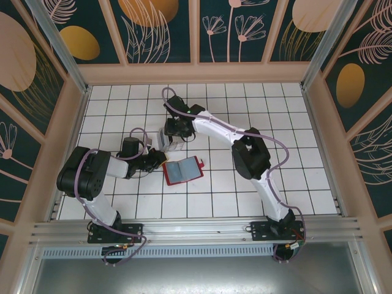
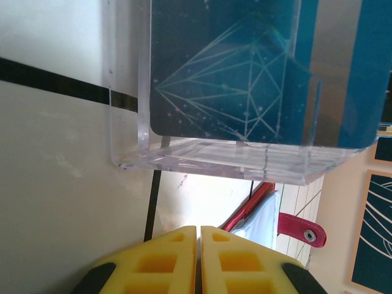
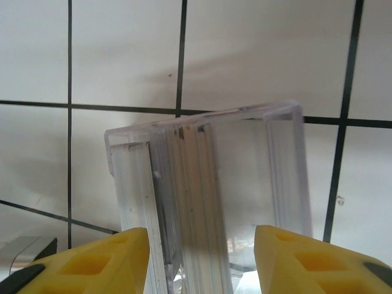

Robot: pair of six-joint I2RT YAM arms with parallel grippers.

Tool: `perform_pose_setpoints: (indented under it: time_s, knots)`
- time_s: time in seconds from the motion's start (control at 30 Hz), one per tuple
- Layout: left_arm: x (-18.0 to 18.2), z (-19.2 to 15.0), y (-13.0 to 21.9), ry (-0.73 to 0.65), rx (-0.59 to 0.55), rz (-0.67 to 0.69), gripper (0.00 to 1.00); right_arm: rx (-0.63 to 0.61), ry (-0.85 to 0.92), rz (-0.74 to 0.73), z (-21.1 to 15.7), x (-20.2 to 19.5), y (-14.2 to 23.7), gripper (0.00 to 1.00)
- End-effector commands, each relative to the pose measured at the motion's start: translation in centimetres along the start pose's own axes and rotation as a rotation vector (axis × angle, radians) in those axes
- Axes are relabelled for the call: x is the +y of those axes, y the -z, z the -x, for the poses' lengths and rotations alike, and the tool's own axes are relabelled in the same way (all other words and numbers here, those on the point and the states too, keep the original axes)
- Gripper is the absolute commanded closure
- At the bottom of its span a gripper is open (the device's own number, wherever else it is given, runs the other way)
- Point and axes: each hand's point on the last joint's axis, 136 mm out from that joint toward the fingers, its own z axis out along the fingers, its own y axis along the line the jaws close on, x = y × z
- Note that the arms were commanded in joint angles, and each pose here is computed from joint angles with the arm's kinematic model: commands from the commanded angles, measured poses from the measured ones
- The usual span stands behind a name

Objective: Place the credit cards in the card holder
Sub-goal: Pick up the credit card from the storage box.

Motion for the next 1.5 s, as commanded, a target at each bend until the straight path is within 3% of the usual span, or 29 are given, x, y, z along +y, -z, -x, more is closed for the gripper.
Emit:
perform_pose_setpoints:
  time_s: [0.0,0.27,0.53,0.83,1.47]
  knots:
    - [5.2,-1.8,-0.6,0.084,0.025,0.178,0.88,0.027,0.028,-0.038,-0.8,-0.3,-0.5,0.51]
    - [5.3,-2.0,-0.4,0.085,0.024,0.176,0.87,0.065,0.045,0.000,-1.8,0.6,-1.1,0.48]
    - [5.6,-2.1,-0.4,0.083,0.017,0.182,0.87,0.055,0.119,0.078,-1.7,2.9,-0.1,0.59]
    - [5.9,-2.5,-0.4,0.090,0.023,0.183,0.87,0.032,0.155,0.119,-1.5,3.5,0.8,0.61]
    - [6.2,-2.5,-0.6,0.092,0.028,0.184,0.86,0.053,0.069,0.330,-1.4,3.9,2.0,0.66]
